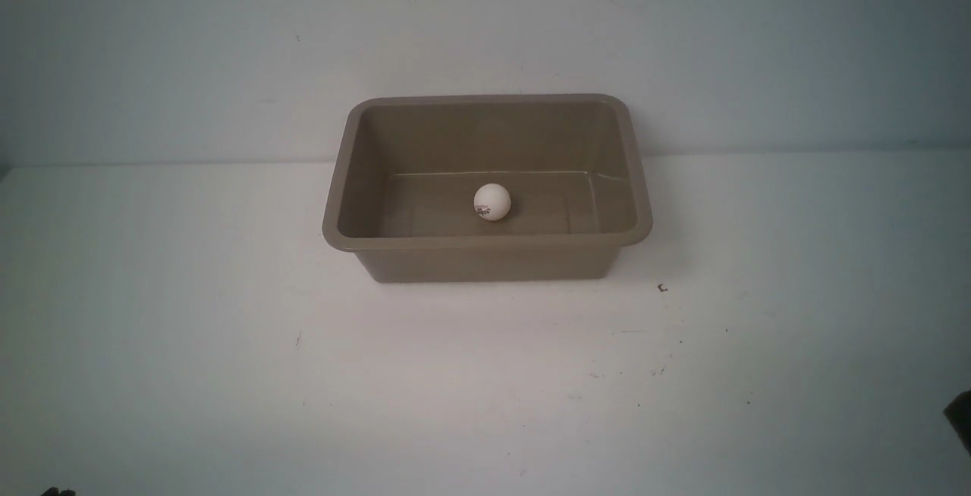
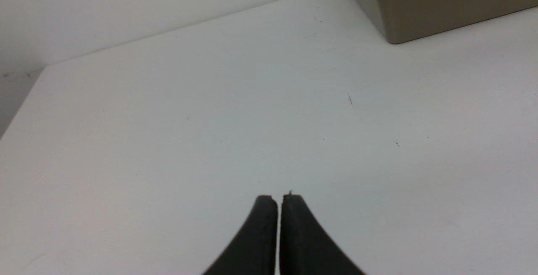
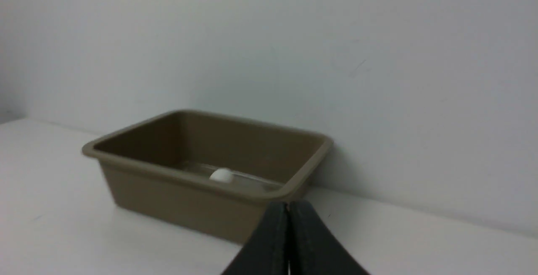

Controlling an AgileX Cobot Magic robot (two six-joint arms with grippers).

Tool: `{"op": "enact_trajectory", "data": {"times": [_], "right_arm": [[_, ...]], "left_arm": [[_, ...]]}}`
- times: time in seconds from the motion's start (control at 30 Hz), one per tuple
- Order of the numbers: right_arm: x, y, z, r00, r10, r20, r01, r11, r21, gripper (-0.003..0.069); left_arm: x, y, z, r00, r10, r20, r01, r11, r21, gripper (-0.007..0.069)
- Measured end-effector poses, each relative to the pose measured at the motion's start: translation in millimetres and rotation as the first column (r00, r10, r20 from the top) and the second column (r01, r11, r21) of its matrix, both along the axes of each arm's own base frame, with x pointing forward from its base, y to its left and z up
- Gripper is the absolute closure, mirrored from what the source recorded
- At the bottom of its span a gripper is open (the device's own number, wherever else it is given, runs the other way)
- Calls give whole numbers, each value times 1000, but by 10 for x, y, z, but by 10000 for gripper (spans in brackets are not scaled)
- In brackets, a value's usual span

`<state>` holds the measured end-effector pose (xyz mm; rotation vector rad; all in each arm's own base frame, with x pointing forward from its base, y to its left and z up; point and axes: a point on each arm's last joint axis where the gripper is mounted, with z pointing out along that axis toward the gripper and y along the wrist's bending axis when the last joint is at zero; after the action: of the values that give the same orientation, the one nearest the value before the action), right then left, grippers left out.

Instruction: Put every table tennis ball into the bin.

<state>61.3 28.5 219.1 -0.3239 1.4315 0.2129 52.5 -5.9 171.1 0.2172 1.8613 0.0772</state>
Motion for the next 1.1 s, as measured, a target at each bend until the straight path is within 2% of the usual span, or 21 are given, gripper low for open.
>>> {"op": "enact_trajectory", "data": {"times": [0.13, 0.3, 0.9, 1.1], "right_arm": [[36, -120, -13, 991, -135, -24, 135, 991, 25, 669], [54, -211, -147, 959, -238, -155, 234, 971, -44, 669], [28, -268, -422, 888, -302, -348, 269, 953, -139, 669], [24, -272, -433, 882, -306, -359, 271, 952, -144, 669]], "left_arm": [[0, 0, 0, 1000, 0, 0, 0, 1000, 0, 629], [0, 0, 0, 1000, 0, 0, 0, 1000, 0, 629], [0, 0, 0, 1000, 0, 0, 0, 1000, 0, 629], [0, 0, 0, 1000, 0, 0, 0, 1000, 0, 629]]}}
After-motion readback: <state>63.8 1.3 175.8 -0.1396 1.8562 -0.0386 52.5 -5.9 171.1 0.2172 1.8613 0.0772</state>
